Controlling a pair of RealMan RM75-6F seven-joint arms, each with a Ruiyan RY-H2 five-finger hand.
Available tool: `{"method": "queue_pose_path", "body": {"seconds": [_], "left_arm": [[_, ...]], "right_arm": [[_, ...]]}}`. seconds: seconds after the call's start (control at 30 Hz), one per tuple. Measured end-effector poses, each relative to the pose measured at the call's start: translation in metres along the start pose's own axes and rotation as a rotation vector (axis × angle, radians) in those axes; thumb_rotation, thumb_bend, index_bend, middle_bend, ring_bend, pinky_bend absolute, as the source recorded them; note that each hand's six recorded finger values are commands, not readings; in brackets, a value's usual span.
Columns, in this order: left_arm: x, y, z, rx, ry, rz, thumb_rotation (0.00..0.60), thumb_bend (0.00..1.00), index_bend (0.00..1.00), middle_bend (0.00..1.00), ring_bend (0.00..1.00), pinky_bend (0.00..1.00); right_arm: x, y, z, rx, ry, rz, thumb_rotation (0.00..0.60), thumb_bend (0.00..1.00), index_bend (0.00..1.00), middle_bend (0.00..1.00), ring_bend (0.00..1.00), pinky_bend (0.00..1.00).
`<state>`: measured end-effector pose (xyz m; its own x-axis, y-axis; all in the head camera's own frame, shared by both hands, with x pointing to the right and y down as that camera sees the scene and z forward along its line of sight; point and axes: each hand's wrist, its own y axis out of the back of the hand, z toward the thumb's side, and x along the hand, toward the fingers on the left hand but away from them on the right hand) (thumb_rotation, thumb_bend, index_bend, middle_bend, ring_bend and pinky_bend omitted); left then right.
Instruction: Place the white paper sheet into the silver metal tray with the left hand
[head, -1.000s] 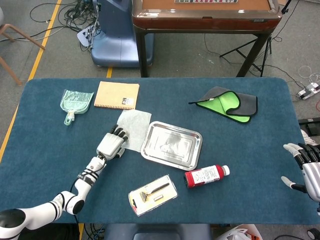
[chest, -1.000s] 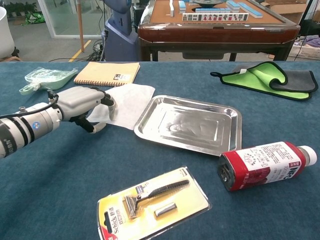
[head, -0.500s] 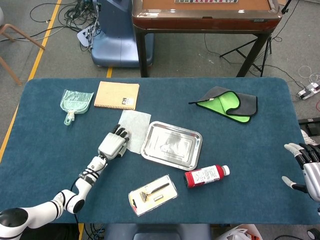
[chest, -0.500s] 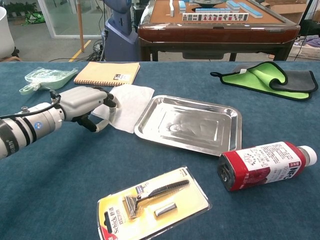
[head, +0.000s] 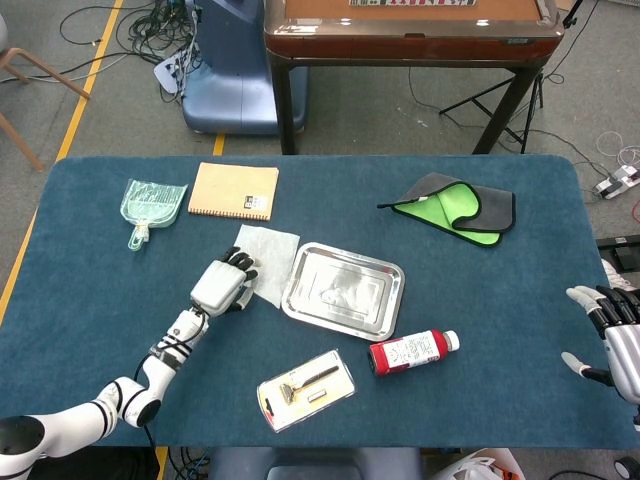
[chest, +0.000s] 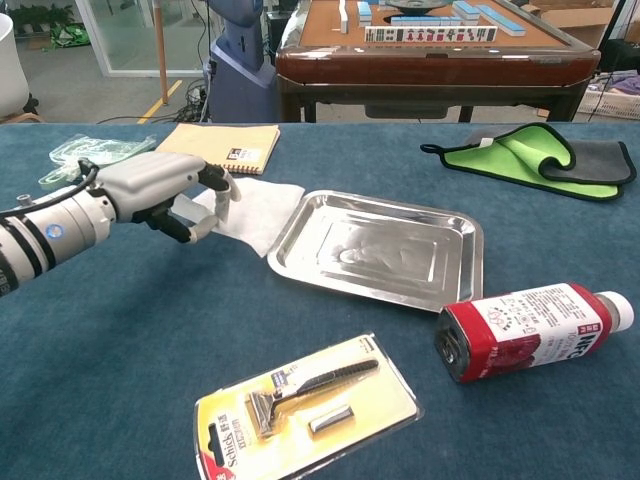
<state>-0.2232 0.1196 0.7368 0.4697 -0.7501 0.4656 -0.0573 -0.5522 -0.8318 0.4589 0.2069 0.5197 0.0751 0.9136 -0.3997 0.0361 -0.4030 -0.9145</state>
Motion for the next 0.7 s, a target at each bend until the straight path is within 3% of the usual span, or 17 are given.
{"method": "queue_pose_path", "body": {"seconds": [0.2,0.4,0.7], "left_arm": [[0.0,0.015,0.002,-0.085,-0.011,0.037,0.6,0.49,0.65,0.32,0.24,0.15],[0.002,0.035,0.014,-0.233,-0.031,0.073,0.6,0.49,0.63,0.33,0.25,0.15],[0.011,0.059,0.062,-0.487,-0.109,0.091,0.6,0.49,0.62,0.33,0.25,0.15]], "right_arm": [[0.001,0.001,0.002,0.002,0.001,-0.003,0.6,0.05,0.2,0.2,0.12,0.14],[0.003,0.003,0.003,0.004,0.002,-0.009,0.6,0.05,0.2,0.2,0.12,0.14],[0.005,0.004,0.003,0.005,-0.001,-0.013,0.6,0.05,0.2,0.2,0.12,0.14]]}}
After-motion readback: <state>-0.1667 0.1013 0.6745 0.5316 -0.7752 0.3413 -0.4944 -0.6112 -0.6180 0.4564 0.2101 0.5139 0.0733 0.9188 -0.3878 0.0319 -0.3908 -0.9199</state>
